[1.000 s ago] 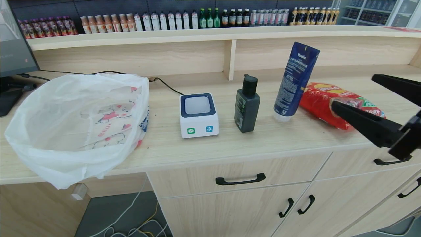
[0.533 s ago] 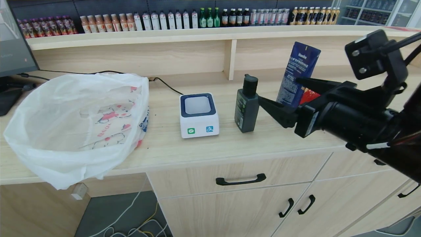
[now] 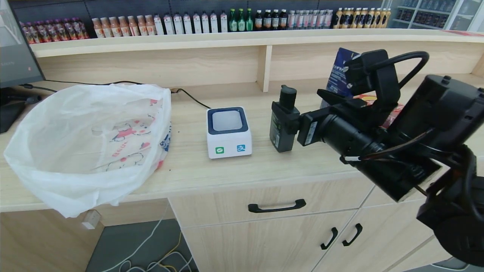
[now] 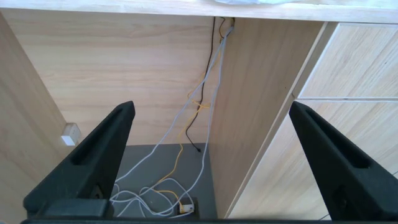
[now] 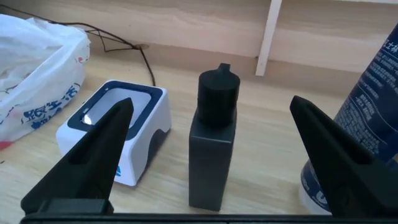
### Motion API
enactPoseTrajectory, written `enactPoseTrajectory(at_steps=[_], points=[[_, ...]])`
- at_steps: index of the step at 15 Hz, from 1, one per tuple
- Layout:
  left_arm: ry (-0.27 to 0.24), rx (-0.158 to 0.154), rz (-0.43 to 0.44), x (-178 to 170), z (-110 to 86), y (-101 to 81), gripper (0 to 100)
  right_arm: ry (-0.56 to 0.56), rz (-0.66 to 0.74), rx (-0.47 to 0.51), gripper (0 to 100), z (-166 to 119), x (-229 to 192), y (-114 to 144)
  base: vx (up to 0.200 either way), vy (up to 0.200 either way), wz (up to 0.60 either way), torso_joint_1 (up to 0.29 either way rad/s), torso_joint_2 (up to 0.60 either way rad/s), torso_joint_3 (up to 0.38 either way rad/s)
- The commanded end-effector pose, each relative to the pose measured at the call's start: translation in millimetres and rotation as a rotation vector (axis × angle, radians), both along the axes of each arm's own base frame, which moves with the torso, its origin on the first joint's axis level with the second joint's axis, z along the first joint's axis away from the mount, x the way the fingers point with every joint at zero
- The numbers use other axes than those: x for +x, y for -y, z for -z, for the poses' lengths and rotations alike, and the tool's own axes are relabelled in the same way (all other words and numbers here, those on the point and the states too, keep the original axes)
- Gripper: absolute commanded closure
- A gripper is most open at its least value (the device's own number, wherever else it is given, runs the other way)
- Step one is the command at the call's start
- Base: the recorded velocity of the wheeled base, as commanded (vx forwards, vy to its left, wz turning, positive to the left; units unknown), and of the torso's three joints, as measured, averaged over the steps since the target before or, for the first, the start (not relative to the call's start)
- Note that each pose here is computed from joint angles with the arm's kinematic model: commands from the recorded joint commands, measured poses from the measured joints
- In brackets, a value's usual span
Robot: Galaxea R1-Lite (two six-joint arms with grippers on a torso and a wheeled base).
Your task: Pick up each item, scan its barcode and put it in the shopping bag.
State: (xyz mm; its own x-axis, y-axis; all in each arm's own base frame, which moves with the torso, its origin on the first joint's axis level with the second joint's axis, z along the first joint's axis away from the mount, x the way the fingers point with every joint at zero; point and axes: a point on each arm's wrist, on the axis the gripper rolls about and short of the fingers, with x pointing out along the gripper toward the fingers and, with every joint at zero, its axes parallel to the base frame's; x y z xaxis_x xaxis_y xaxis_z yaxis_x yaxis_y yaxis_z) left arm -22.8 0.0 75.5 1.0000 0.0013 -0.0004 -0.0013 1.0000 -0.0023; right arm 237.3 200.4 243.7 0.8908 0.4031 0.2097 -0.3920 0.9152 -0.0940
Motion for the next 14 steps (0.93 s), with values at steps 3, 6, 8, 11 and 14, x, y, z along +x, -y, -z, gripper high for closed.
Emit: enactPoseTrajectory(at_steps=[3, 6, 8, 11, 14], points=[[0.0, -0.001, 0.0, 0.0, 0.0, 0.0, 0, -0.004, 0.024, 0.018, 0, 10.9, 14.8, -15.6, 0.0, 0.0, 0.0, 0.0, 0.0, 0.0], [0.0, -0.001, 0.001, 0.0, 0.0, 0.0, 0, -0.001, 0.065, 0.034, 0, 22.5, 23.8, -21.8, 0.0, 0.0, 0.0, 0.0, 0.0, 0.0], [0.0, -0.001, 0.0, 0.0, 0.0, 0.0, 0, 0.012, 0.096, 0.078, 0, 21.8, 30.4, -26.0, 0.0, 0.0, 0.0, 0.0, 0.0, 0.0], [0.0, -0.001, 0.0, 0.0, 0.0, 0.0, 0, 0.01, 0.118, 0.091, 0, 25.6, 42.5, -31.9, 0.0, 0.0, 0.0, 0.0, 0.0, 0.0], [0.0, -0.001, 0.0, 0.0, 0.0, 0.0, 0, 0.012, 0.194, 0.12, 0, 23.5, 51.4, -29.7, 0.0, 0.0, 0.0, 0.0, 0.0, 0.0]])
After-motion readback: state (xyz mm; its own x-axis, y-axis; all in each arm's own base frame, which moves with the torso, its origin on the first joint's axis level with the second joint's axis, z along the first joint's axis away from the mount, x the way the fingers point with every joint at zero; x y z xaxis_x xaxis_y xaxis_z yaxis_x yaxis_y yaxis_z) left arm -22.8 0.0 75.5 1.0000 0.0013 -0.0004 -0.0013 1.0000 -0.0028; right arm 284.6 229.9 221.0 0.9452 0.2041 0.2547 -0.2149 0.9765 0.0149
